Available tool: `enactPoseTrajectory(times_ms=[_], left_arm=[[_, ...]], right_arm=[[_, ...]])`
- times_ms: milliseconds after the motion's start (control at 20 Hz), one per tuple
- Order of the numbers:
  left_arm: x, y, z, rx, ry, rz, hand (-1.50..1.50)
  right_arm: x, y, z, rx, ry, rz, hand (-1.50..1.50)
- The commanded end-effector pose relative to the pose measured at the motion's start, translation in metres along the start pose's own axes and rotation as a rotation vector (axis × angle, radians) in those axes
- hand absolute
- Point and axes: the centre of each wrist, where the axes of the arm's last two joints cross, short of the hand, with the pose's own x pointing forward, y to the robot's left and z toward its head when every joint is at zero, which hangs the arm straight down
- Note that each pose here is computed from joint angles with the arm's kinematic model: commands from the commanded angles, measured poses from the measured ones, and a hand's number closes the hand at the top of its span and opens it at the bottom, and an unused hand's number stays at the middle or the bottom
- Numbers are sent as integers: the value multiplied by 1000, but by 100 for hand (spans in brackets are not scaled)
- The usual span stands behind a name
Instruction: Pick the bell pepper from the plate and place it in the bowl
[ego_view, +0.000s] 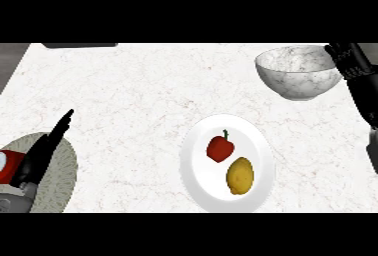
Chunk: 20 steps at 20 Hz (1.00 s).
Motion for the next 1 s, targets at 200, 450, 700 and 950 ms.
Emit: enactPoseTrajectory(times_ms=[200,450,700,950], left_arm=[[78,9,-16,189,-290,164,0],[91,-4,-10,197,-293,249,0],[110,-14,-10,210,-315,251,0],[109,-10,-4,198,-312,253,0]], right_arm=[[-62,57,45,-83,73,-464,150],[-111,65,116,-560,243,-237,-150],[-98,86,143,-267,25,-126,-150],[-57,58,145,-99,154,67,-150]])
